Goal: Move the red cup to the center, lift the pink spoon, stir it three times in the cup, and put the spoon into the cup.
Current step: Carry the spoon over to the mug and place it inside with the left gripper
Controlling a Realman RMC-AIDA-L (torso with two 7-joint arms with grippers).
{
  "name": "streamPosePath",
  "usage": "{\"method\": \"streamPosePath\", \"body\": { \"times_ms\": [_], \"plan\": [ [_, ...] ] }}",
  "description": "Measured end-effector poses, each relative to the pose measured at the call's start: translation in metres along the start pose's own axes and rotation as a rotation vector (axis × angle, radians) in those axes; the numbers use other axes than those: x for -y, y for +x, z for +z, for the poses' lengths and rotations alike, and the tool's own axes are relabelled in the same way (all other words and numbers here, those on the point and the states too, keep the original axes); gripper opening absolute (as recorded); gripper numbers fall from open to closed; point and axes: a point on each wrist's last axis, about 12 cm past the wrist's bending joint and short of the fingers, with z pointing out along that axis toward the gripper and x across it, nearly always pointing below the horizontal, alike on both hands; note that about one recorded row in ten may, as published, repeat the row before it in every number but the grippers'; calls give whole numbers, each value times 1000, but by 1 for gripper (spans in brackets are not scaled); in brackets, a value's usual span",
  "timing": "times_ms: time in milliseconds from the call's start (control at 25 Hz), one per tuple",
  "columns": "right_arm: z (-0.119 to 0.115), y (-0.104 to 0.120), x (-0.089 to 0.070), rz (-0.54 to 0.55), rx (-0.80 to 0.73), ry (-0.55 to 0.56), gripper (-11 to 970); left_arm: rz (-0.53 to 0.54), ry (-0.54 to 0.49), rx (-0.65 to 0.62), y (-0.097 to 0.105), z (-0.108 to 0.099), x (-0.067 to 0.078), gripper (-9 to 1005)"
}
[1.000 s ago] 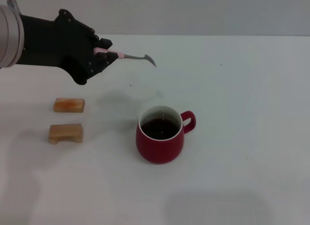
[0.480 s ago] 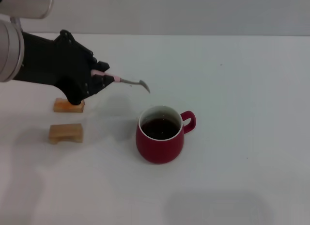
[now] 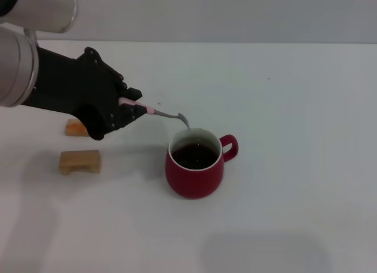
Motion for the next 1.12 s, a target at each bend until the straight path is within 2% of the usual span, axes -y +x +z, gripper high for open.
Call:
{"method": "streamPosePath", "body": {
  "times_ms": [480,1120],
  "plan": [
    [0,0,0,-2,-1,-7,690,7,21,-5,0,4,3,176],
    [-1,0,-1,-2,4,-14,691,-14,52,-24,7,18,3,177]
  ]
}}
